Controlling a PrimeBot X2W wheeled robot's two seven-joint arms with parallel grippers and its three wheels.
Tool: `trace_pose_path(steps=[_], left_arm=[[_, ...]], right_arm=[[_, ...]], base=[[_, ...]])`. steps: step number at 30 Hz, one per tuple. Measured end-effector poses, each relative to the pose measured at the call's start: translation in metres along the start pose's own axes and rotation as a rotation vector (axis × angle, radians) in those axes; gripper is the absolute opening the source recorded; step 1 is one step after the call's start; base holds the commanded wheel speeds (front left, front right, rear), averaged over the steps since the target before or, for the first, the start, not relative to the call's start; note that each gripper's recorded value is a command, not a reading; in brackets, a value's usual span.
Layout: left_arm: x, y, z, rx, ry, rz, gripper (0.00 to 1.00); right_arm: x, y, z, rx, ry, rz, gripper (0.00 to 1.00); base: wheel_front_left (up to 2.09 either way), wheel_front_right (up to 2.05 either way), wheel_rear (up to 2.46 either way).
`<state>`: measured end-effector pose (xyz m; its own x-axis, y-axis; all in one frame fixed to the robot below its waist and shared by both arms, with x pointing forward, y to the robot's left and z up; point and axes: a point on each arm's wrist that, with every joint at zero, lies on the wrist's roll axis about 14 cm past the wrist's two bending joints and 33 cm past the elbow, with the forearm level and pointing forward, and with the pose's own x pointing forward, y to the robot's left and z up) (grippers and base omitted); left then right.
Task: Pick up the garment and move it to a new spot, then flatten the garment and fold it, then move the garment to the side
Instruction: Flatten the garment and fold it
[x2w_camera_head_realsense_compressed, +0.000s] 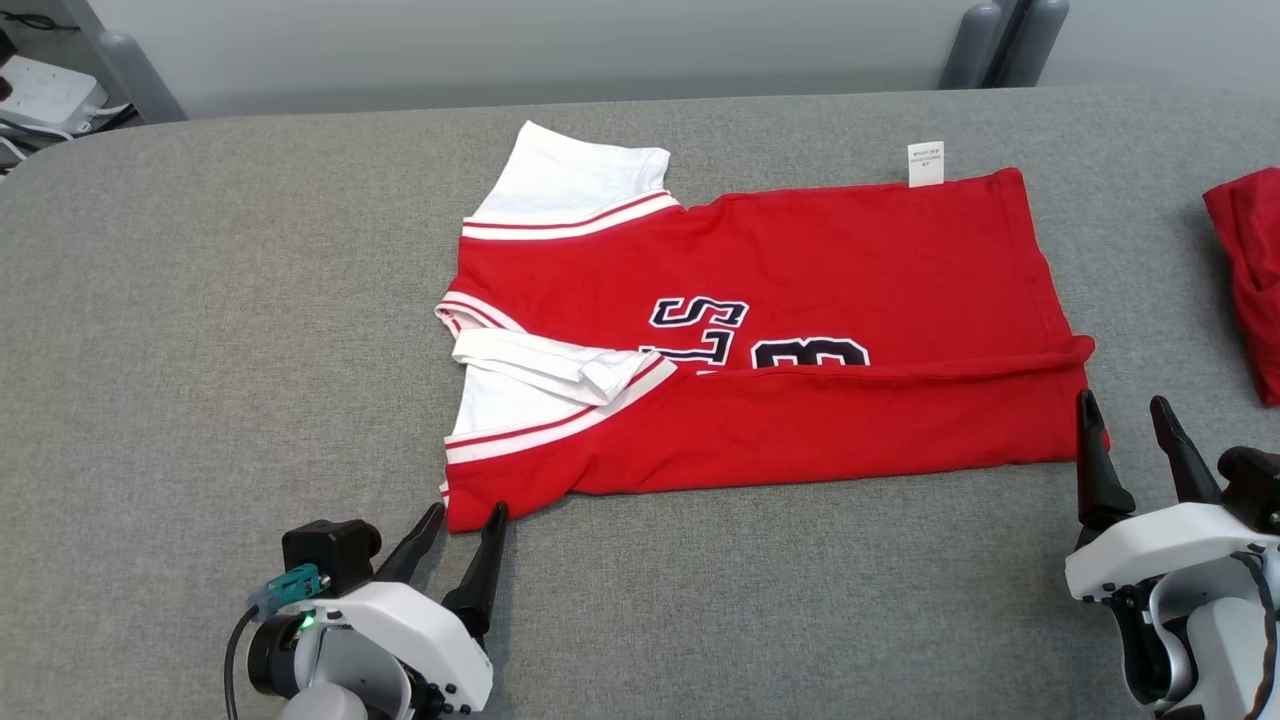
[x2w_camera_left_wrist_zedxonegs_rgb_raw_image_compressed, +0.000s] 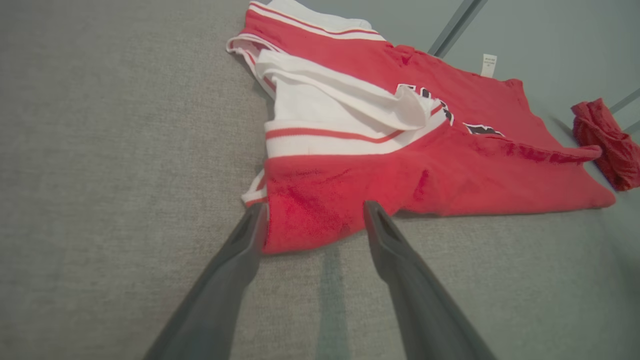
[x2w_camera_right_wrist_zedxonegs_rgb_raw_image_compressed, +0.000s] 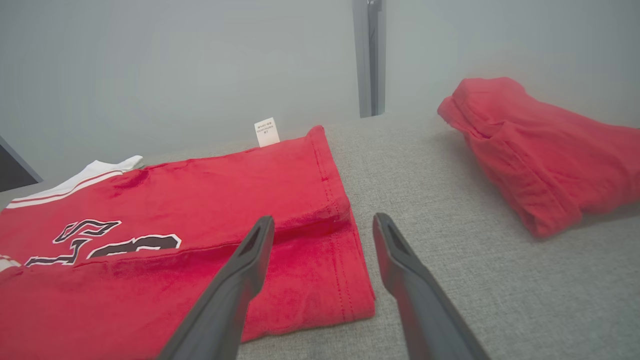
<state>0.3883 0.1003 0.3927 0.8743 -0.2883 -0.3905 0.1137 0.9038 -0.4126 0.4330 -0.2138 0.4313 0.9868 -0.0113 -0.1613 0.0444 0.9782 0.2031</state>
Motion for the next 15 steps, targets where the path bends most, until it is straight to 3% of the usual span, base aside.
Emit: trace_pose_path(steps=[2,4,5,7,9,11,12,13,14,15], left_arm=[[-0.001,0.004,-0.005,-0.004,0.024,0.02,0.92],[-0.001,0.009,-0.009,0.001,0.044,0.038,0.93],[-0.002,0.011,-0.011,0.001,0.058,0.043,1.0],[-0.001,0.014,-0.015,-0.006,0.071,0.051,1.0],[0.0,0.018,-0.02,-0.005,0.087,0.061,0.93],[0.002,0.019,-0.019,-0.008,0.082,0.061,0.62],[0.005,0.018,-0.018,-0.007,0.076,0.056,0.39],[0.007,0.017,-0.016,-0.008,0.07,0.046,0.06],[0.009,0.016,-0.014,-0.007,0.063,0.037,0.0],[0.011,0.014,-0.012,-0.005,0.053,0.029,0.0]], right_arm=[[0.0,0.0,0.0,0.001,-0.001,0.0,1.0],[-0.001,-0.001,0.0,0.001,-0.002,-0.002,1.0],[-0.001,-0.001,0.0,0.001,-0.001,-0.002,1.0],[-0.001,-0.002,0.0,0.002,-0.001,-0.004,1.0],[-0.002,-0.004,0.0,-0.001,0.001,-0.008,1.0],[-0.003,-0.007,-0.001,-0.004,0.004,-0.012,1.0],[-0.003,-0.008,-0.002,-0.002,0.006,-0.016,1.0],[-0.004,-0.009,-0.003,0.008,0.011,-0.021,1.0],[-0.005,-0.01,-0.006,0.017,0.018,-0.025,1.0],[-0.006,-0.011,-0.008,0.022,0.026,-0.027,1.0]], base=[[0.0,0.0,0.0],[0.0,0.0,0.0],[0.0,0.0,0.0],[0.0,0.0,0.0],[0.0,0.0,0.0],[0.0,0.0,0.0],[0.0,0.0,0.0],[0.0,0.0,0.0],[0.0,0.0,0.0],[0.0,0.0,0.0]])
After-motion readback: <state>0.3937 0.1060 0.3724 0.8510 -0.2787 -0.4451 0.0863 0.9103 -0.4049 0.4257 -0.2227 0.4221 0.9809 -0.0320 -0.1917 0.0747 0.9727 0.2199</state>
